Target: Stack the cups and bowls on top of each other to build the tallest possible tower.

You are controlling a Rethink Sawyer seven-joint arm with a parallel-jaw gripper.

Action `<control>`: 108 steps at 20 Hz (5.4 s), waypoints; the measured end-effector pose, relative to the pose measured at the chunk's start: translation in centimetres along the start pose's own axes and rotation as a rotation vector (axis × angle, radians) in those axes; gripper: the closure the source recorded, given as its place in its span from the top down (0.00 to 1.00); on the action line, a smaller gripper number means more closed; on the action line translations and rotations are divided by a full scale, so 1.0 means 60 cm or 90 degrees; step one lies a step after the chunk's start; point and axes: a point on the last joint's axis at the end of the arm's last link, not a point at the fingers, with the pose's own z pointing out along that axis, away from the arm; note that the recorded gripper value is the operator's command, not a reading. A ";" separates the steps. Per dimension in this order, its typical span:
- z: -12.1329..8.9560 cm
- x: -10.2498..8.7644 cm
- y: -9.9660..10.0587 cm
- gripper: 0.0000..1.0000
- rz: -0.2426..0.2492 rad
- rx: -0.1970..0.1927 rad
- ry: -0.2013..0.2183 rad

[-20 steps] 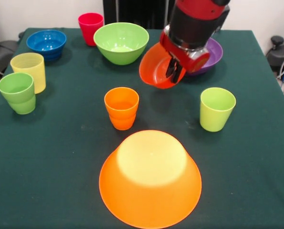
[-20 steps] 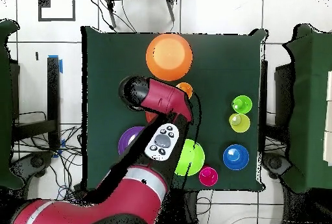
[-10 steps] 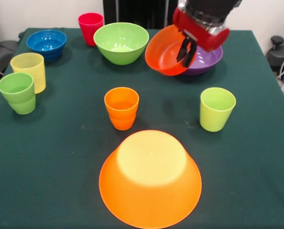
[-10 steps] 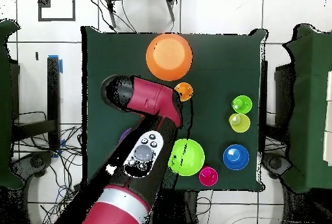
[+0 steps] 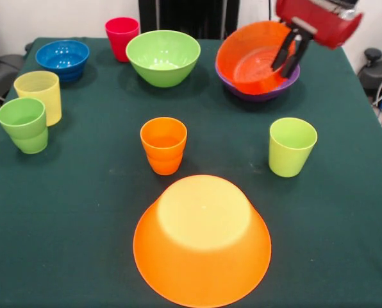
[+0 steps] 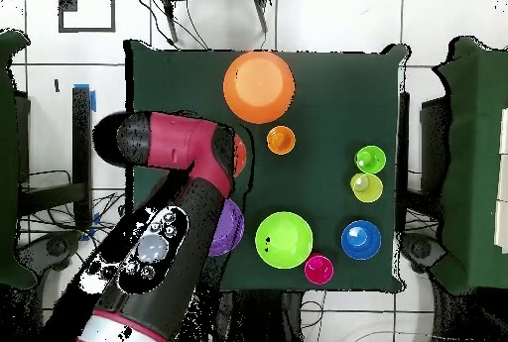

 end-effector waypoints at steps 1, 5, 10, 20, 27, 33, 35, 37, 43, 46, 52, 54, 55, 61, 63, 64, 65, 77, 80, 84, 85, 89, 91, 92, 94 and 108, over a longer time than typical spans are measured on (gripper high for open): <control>-0.009 -0.003 0.010 0.00 -0.007 -0.004 -0.012; -0.038 -0.015 0.047 0.00 -0.029 -0.015 -0.055; -0.067 -0.045 0.092 0.00 -0.055 -0.026 -0.115; -0.090 -0.092 0.169 0.00 -0.109 -0.026 -0.216; -0.074 -0.095 0.207 0.00 -0.146 -0.014 -0.256; -0.040 -0.103 0.227 0.00 -0.173 0.002 -0.278; -0.032 -0.107 0.230 0.00 -0.178 0.006 -0.282; -0.023 -0.110 0.233 0.00 -0.183 0.010 -0.286; 0.003 -0.142 0.239 0.00 -0.190 0.014 -0.298; 0.010 -0.161 0.238 0.00 -0.188 0.012 -0.301; 0.017 -0.197 0.234 0.00 -0.181 0.006 -0.307; 0.017 -0.217 0.232 0.00 -0.177 0.002 -0.311; 0.017 -0.224 0.231 0.00 -0.175 0.001 -0.312; 0.014 -0.259 0.224 0.00 -0.166 -0.007 -0.320; 0.014 -0.267 0.222 0.00 -0.163 -0.009 -0.320; 0.015 -0.270 0.221 0.00 -0.162 -0.010 -0.320; 0.015 -0.271 0.221 0.00 -0.160 -0.011 -0.319; 0.038 -0.261 0.225 0.00 -0.154 -0.025 -0.296; 0.042 -0.258 0.226 0.00 -0.153 -0.027 -0.292; 0.048 -0.255 0.227 0.00 -0.154 -0.029 -0.288; 0.049 -0.254 0.227 0.00 -0.154 -0.029 -0.287; 0.055 -0.251 0.229 0.00 -0.154 -0.031 -0.285; 0.057 -0.250 0.230 0.00 -0.154 -0.034 -0.286; 0.059 -0.250 0.231 0.00 -0.155 -0.037 -0.287; 0.061 -0.250 0.232 0.00 -0.155 -0.039 -0.288; 0.094 -0.253 0.212 0.00 -0.149 -0.044 -0.299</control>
